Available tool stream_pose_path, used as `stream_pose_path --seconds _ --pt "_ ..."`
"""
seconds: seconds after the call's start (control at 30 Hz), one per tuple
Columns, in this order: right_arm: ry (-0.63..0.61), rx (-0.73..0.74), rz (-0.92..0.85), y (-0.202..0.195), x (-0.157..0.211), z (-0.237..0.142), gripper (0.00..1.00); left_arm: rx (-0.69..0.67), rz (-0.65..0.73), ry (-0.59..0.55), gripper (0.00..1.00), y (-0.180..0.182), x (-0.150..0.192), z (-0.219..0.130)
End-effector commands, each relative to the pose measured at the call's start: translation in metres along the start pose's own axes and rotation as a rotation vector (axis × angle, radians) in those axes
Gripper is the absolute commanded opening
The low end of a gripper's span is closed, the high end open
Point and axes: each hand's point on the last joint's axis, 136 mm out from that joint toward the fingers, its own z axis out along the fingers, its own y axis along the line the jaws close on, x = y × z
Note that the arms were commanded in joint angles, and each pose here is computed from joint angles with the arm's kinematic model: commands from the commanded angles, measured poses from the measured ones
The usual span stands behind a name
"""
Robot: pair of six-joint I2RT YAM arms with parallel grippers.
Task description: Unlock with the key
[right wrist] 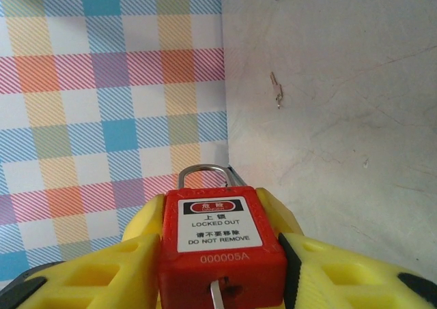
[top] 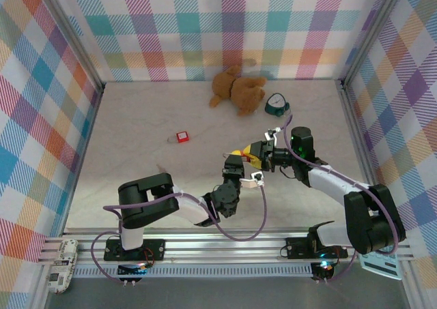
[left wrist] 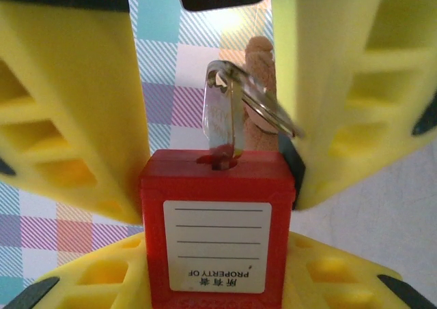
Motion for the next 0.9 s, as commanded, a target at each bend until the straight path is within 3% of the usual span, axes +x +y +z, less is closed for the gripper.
stream_pose_path --seconds 0.0,0.27,0.87 --pt "0.049 -0.041 -0.027 0.010 0.010 0.002 0.47 -0.036 -0.091 -0.032 0.25 0.013 -0.012 0.006" --pt "0.034 -0.039 -0.049 0.017 0.010 0.000 0.34 -0.032 -0.091 -0.034 0.32 0.010 -0.013 0.007" --pt "-0.028 0.001 -0.106 0.026 -0.003 -0.004 0.32 0.015 -0.069 -0.042 0.67 -0.010 0.002 -0.009"
